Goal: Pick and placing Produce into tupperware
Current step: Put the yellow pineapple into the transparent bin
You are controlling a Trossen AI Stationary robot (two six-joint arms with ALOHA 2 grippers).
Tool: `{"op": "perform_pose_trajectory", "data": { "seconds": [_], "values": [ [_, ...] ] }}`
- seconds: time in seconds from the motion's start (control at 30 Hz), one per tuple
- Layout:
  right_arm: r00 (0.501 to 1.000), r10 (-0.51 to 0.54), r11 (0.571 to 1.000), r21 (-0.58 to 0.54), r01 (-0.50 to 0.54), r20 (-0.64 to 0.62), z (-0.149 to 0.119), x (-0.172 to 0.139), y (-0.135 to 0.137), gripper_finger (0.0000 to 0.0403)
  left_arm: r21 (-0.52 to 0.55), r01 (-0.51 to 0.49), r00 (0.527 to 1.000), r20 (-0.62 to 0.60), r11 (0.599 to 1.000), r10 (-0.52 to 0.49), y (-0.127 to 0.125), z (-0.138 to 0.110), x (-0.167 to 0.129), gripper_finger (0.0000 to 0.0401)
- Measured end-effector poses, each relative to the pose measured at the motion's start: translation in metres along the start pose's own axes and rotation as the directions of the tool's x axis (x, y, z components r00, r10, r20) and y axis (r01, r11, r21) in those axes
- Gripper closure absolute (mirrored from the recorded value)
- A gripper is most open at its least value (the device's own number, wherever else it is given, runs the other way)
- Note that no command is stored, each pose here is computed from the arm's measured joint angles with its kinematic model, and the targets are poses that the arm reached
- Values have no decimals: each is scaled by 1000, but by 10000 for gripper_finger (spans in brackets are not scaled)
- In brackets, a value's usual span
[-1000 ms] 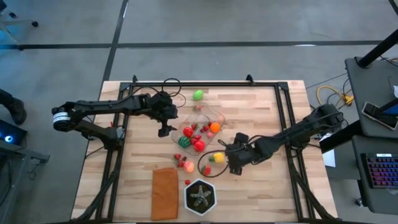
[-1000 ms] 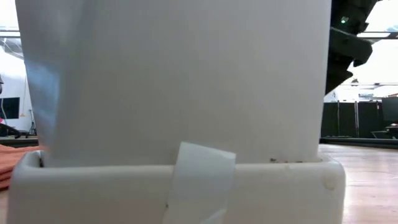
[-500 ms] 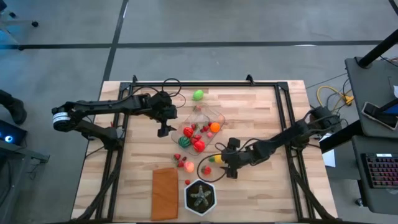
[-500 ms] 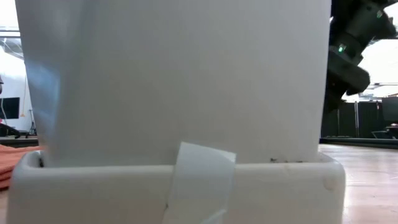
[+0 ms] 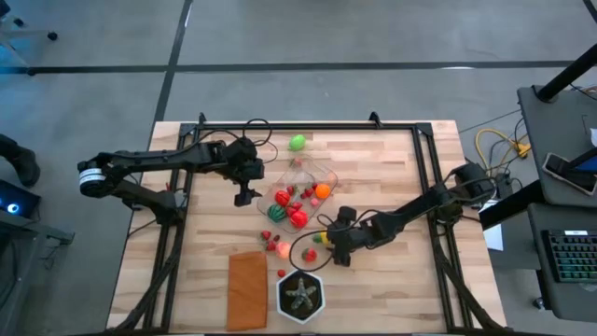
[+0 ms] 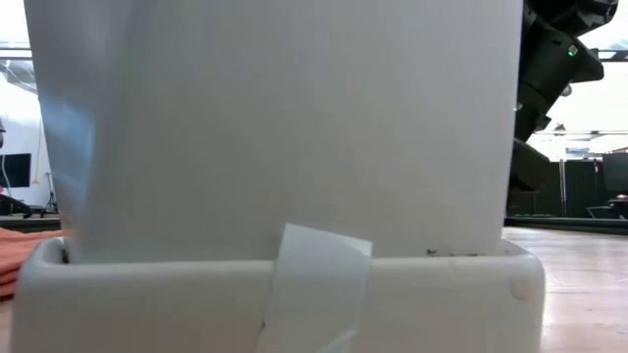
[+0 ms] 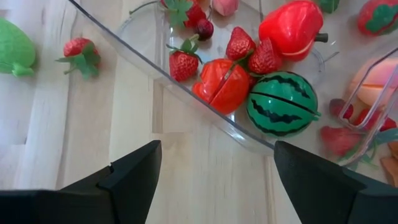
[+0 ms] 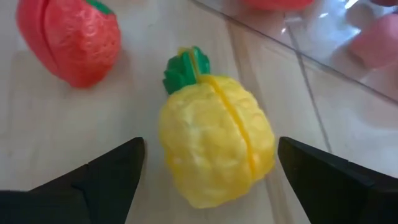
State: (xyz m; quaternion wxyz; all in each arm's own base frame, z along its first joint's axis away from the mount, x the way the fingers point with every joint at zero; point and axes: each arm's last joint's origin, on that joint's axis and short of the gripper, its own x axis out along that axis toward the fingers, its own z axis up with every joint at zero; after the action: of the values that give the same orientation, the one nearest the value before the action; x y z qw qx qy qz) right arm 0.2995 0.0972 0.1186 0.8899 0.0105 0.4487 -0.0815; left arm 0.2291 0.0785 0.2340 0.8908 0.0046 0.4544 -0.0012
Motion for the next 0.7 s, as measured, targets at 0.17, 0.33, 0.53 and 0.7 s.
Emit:
{"op": "perform_pose_trajectory", "data": {
  "seconds": [0.17,0.33,0.53,0.7],
  "values": [
    [1000,-18,1000,13,18,1,1,0,-4,74,0,0,1000,0,1000,0,0,0,0,104],
    [1000,-29,999,31,29,0,3,2,-9,107,0,1,1000,-2,1000,-1,0,0,0,104],
    [999,-33,998,44,32,1,6,4,-13,136,0,1,1000,-2,1000,-1,0,0,0,104],
    [1000,-23,998,51,22,18,12,1,-11,157,0,1,1000,-2,1000,-1,0,0,0,105]
  ]
}}
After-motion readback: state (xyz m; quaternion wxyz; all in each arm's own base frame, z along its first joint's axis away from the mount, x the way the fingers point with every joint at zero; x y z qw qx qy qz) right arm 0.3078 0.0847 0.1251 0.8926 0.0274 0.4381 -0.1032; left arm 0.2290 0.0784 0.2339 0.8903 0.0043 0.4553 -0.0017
